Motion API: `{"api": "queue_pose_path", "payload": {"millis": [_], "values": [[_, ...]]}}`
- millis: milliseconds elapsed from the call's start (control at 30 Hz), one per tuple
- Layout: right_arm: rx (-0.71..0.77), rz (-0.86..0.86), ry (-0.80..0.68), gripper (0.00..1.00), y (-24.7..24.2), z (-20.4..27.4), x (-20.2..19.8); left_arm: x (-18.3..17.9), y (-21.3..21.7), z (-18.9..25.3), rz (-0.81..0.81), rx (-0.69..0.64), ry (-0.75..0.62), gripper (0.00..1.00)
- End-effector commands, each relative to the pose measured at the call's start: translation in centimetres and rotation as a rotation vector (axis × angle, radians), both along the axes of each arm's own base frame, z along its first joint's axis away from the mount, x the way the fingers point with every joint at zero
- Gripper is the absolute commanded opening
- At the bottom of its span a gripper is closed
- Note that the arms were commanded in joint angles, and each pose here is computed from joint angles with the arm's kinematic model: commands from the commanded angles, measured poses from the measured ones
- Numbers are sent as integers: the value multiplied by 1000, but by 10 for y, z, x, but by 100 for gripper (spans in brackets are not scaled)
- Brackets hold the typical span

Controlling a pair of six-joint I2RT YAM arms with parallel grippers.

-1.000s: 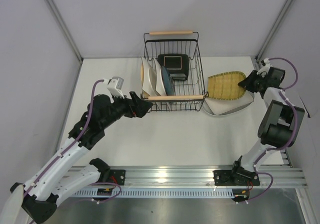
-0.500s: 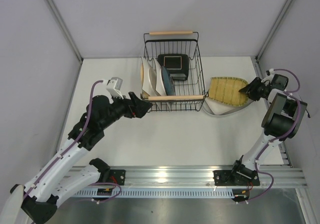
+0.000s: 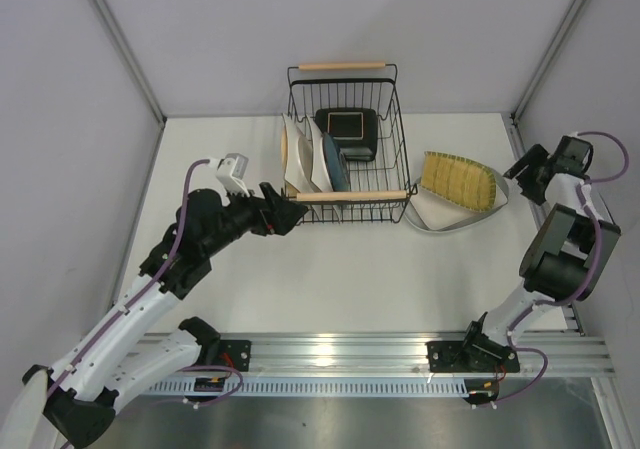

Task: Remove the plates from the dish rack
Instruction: Place the plate on the table

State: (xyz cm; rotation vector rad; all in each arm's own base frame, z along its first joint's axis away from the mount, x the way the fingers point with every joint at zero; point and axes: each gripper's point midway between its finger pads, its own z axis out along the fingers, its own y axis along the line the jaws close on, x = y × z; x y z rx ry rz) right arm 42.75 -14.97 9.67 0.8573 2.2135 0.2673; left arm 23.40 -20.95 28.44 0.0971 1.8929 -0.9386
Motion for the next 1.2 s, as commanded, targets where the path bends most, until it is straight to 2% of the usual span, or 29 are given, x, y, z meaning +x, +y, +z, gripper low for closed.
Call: {"api": "queue_pose_path", "payload": {"millis": [0, 100, 133, 167, 233, 367, 600, 833, 1167], "values": [[-120, -204, -57, 72, -32, 58, -6, 1, -3, 8, -8, -37, -13, 94], [-77, -74, -210, 53, 10, 99, 10, 2, -3, 7, -5, -33, -10, 94], [-50, 4, -263, 39, 30, 113, 16, 3, -3, 6, -3, -33, -9, 94], [-43, 86, -283, 33, 58, 118, 24, 3, -3, 5, -3, -31, -6, 94], [-4, 206, -309, 20, 92, 127, 33, 4, -3, 4, -1, -33, -2, 94], [60, 420, -231, 1, 167, 98, 43, 2, -3, -1, -1, -37, 12, 94], [92, 492, -153, 0, 200, 54, 43, 0, 1, -5, 15, -29, 17, 94], [107, 528, -98, 0, 209, 26, 34, 4, -3, -8, 7, -27, 31, 94], [86, 512, 44, 0, 203, -8, -22, 6, -7, -9, -2, -25, 36, 94]]}}
